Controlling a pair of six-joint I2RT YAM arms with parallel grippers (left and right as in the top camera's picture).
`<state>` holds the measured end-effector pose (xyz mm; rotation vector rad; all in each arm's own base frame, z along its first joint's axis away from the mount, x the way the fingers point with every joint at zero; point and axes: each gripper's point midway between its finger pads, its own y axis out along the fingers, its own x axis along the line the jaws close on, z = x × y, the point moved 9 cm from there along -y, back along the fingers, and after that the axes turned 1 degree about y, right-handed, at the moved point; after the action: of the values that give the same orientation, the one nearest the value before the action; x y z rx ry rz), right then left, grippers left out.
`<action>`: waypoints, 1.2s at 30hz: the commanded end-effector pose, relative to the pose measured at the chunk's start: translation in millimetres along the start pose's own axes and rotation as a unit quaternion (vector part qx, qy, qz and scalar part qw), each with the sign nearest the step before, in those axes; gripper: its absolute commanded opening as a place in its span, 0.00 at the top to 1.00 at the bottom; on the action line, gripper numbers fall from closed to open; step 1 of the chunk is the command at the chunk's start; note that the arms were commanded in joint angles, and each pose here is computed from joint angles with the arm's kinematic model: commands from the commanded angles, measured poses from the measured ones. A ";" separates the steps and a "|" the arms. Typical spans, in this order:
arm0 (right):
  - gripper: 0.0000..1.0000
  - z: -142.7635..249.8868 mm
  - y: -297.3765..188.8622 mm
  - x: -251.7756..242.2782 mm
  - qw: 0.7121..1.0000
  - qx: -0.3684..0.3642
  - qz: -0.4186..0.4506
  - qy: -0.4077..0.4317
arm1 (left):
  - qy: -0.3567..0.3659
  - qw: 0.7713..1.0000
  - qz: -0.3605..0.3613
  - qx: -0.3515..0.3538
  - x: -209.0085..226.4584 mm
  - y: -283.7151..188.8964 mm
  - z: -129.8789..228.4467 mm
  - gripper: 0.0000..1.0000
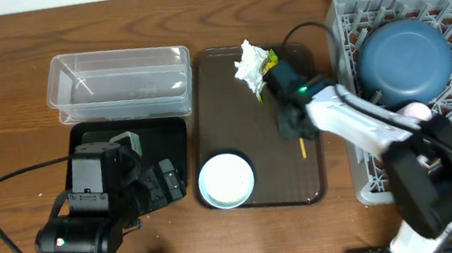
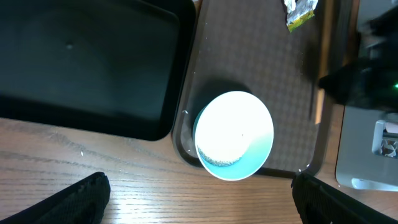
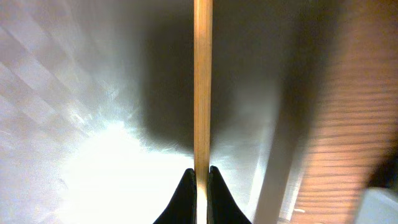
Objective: Sort waste into correct bins and load items into the dishwasher rack
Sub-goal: 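Place the second chopstick into the dish rack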
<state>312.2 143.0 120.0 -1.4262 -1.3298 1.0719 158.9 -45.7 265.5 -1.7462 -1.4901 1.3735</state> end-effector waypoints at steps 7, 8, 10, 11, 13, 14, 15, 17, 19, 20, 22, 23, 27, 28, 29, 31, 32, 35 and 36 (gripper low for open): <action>0.99 -45.9 -101.4 -95.9 0.985 -0.172 -0.022 0.003 | 0.007 1.000 -0.002 -0.007 -1.1 -3.4 -2.1 0.04; 0.99 -47.7 -100.9 -105.9 0.985 -0.173 -0.012 -0.005 | 0.007 1.000 -0.002 -0.007 -1.1 -3.4 -2.1 0.04; 0.99 -51.3 -94.8 -120.7 0.986 -0.168 0.001 -0.008 | 0.007 1.000 -0.002 -0.007 -1.1 -3.4 -2.1 0.04; 0.99 -53.3 -89.8 -126.9 0.987 -0.163 0.004 -0.014 | 0.007 1.000 -0.002 -0.007 -1.1 -3.4 -2.1 0.04; 0.99 -57.0 -77.4 -134.2 0.988 -0.150 0.000 -0.017 | 0.007 1.000 -0.002 -0.007 -1.1 -3.4 -2.1 0.04; 0.99 -58.7 -69.9 -137.2 0.990 -0.142 0.001 -0.013 | 0.007 1.000 -0.002 -0.007 -1.1 -3.4 -2.1 0.04; 0.99 -60.3 -62.3 -139.0 0.991 -0.135 0.002 -0.010 | 0.007 1.000 -0.002 -0.007 -1.1 -3.4 -2.1 0.04; 0.98 -61.9 -53.0 -139.0 0.992 -0.126 0.003 -0.013 | 0.007 1.000 -0.002 -0.007 -1.1 -3.4 -2.1 0.04; 0.79 -61.5 -52.6 -135.9 0.992 -0.124 -0.005 -0.019 | 0.007 1.000 -0.002 -0.007 -1.1 -3.4 -2.1 0.04; 0.69 -61.5 -57.4 -133.1 0.991 -0.128 -0.021 -0.022 | 0.007 1.000 -0.002 -0.007 -1.1 -3.4 -2.1 0.04; 0.60 -62.3 -72.7 -127.4 0.987 -0.148 -0.060 -0.022 | 0.007 1.000 -0.002 -0.007 -1.1 -3.4 -2.1 0.04; 0.58 -62.7 -82.5 -125.9 0.984 -0.162 -0.073 -0.016 | 0.007 1.000 -0.002 -0.007 -1.1 -3.4 -2.1 0.04; 0.51 -54.8 -138.3 -126.7 0.967 -0.236 -0.099 0.017 | 0.007 1.000 -0.002 -0.007 -1.1 -3.4 -2.1 0.04; 0.51 -50.1 -151.5 -127.6 0.962 -0.252 -0.100 0.017 | 0.007 1.000 -0.002 -0.007 -1.1 -3.4 -2.1 0.04; 0.50 -44.1 -164.6 -128.7 0.958 -0.266 -0.101 0.017 | 0.007 1.000 -0.002 -0.007 -1.1 -3.4 -2.1 0.04; 0.48 -27.7 -192.4 -132.4 0.950 -0.296 -0.100 0.017 | 0.007 1.000 -0.002 -0.007 -1.1 -3.4 -2.1 0.04; 0.47 -19.7 -203.0 -134.7 0.947 -0.307 -0.097 0.020 | 0.007 1.000 -0.002 -0.007 -1.1 -3.4 -2.1 0.04; 0.46 10.8 -232.4 -148.8 0.938 -0.334 -0.063 0.072 | 0.007 1.000 -0.002 -0.007 -1.1 -3.4 -2.1 0.04; 0.46 22.6 -239.8 -155.5 0.934 -0.339 -0.045 0.105 | 0.007 1.000 -0.002 -0.007 -1.1 -3.4 -2.1 0.04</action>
<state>247.9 9.9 335.6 -1.7463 -1.7952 0.4921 158.9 -45.7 265.5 -1.7467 -1.4908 1.3729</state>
